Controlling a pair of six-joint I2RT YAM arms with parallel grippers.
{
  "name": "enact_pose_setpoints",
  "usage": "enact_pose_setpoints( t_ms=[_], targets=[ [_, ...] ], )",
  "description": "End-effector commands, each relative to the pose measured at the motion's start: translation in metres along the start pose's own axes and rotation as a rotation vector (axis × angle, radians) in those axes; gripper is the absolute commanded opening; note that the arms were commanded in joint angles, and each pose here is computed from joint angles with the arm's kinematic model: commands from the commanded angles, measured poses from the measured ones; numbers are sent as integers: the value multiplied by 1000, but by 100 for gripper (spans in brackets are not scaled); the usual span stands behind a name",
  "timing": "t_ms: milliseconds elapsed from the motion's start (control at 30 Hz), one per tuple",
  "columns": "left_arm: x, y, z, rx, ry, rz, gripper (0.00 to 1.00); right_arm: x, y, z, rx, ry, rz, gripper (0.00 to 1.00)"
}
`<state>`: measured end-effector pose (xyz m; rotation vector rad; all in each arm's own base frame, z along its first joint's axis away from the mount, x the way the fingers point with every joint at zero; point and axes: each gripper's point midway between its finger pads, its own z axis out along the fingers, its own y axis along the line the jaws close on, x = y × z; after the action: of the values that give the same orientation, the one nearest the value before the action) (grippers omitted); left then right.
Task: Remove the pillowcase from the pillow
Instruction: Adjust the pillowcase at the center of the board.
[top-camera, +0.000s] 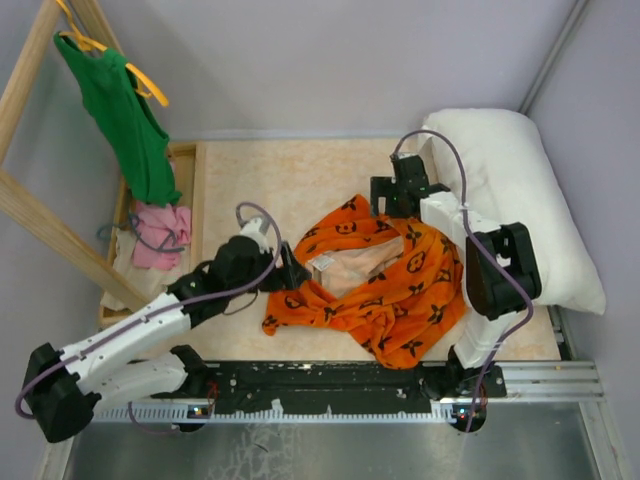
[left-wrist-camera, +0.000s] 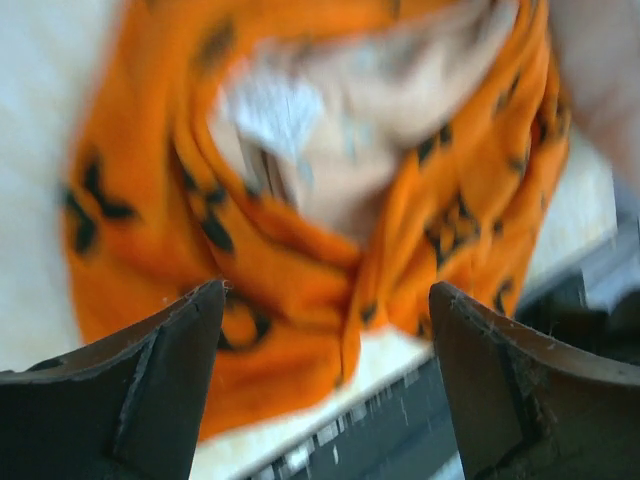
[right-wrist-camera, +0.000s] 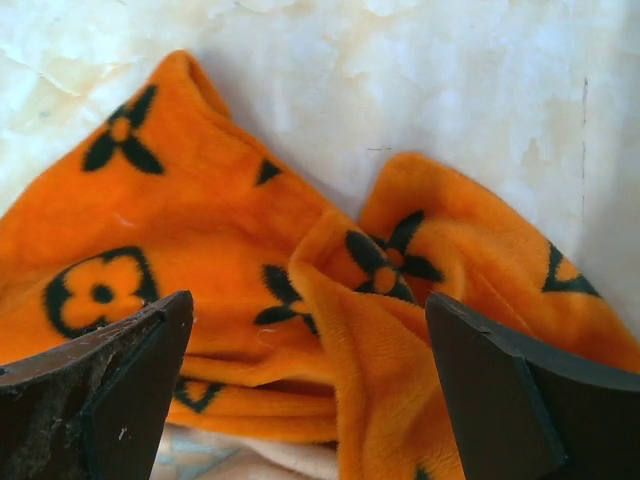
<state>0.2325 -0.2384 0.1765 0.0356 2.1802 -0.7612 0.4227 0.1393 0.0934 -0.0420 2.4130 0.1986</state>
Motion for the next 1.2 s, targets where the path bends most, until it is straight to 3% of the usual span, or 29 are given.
enact_pose_setpoints(
  t_ms=[0, 167, 467, 667, 900, 1033, 1167],
  targets=[
    [96, -13, -11, 87, 266, -206, 87, -27, -17, 3, -22, -66, 80, 99],
    [138, -31, -2, 157, 343, -246, 87, -23, -31, 11, -62, -62, 172, 96],
    [161, -61, 7, 199, 444, -333, 87, -16, -33, 7, -56, -61, 177, 96],
    [145, -93, -28, 248, 449, -425, 87, -17, -35, 0, -43, -77, 179, 97],
    [153, -125, -65, 316, 595, -596, 89, -19, -37, -4, -29, -89, 196, 99],
    [167, -105, -58, 224, 596, -587, 90, -22, -34, -8, -45, -108, 207, 99],
    [189, -77, -30, 114, 563, -451, 88, -20, -35, -10, -44, -102, 205, 99]
  ],
)
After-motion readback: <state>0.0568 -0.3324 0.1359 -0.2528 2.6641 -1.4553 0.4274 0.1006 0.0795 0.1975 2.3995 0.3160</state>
